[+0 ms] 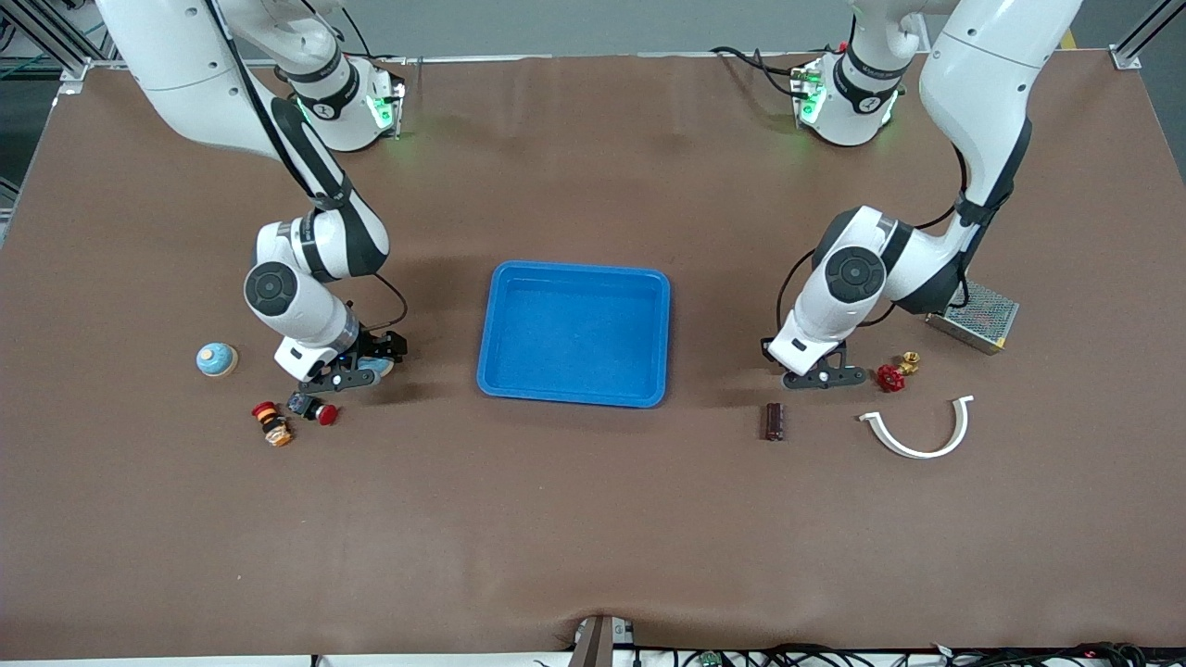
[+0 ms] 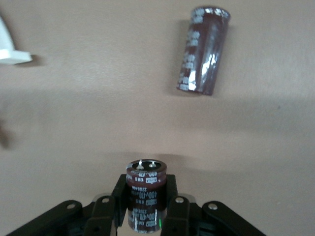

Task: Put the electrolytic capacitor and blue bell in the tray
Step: 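Lower and close the right gripper on the button while the left grips the capacitor, then carry the button and the capacitor over the blue tray with both grippers, then lower the button and the capacitor into the tray and open both grippers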

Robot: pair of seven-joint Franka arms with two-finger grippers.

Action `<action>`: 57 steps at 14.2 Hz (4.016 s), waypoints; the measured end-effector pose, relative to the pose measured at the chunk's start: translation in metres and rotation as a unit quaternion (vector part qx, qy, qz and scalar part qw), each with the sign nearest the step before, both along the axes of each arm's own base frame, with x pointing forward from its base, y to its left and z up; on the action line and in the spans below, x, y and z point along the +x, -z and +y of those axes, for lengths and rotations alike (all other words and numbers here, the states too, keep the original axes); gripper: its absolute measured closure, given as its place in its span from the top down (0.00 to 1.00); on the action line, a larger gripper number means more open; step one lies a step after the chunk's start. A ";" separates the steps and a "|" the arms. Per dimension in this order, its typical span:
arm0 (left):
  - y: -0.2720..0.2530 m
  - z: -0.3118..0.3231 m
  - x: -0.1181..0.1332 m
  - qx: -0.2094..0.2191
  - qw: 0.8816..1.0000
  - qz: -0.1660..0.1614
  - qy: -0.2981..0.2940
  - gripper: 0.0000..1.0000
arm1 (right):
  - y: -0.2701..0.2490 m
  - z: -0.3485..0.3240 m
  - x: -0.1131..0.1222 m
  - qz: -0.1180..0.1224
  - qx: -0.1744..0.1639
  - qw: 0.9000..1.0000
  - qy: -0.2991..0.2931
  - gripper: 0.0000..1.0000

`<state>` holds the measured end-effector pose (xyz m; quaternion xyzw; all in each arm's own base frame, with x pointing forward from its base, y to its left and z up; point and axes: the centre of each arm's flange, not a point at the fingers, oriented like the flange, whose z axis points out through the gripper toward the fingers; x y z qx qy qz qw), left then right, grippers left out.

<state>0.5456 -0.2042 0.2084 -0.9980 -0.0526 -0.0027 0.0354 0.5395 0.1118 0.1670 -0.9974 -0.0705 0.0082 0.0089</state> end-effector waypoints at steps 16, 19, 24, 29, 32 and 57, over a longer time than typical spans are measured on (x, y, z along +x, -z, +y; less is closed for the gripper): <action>-0.029 -0.124 -0.019 -0.040 0.873 -0.043 -0.484 0.34 | -0.037 0.006 0.028 0.080 -0.014 0.997 0.001 0.68; -0.030 -0.153 -0.005 -0.062 0.833 -0.043 -0.548 0.34 | -0.073 0.022 0.046 0.089 -0.019 0.995 0.035 0.68; -0.018 -0.206 -0.007 -0.079 0.787 -0.031 -0.611 0.34 | -0.087 0.119 0.018 0.081 -0.038 0.990 0.109 0.68; -0.025 -0.243 -0.014 -0.096 0.770 -0.030 -0.630 0.34 | -0.086 0.220 -0.036 0.097 -0.028 0.982 0.157 0.68; -0.011 -0.263 -0.012 -0.094 0.766 -0.041 -0.634 0.34 | -0.082 0.255 -0.059 0.088 -0.007 0.982 0.166 0.68; 0.023 -0.278 -0.005 -0.086 0.768 -0.054 -0.632 0.34 | -0.016 0.278 -0.107 0.051 0.006 0.982 0.181 0.99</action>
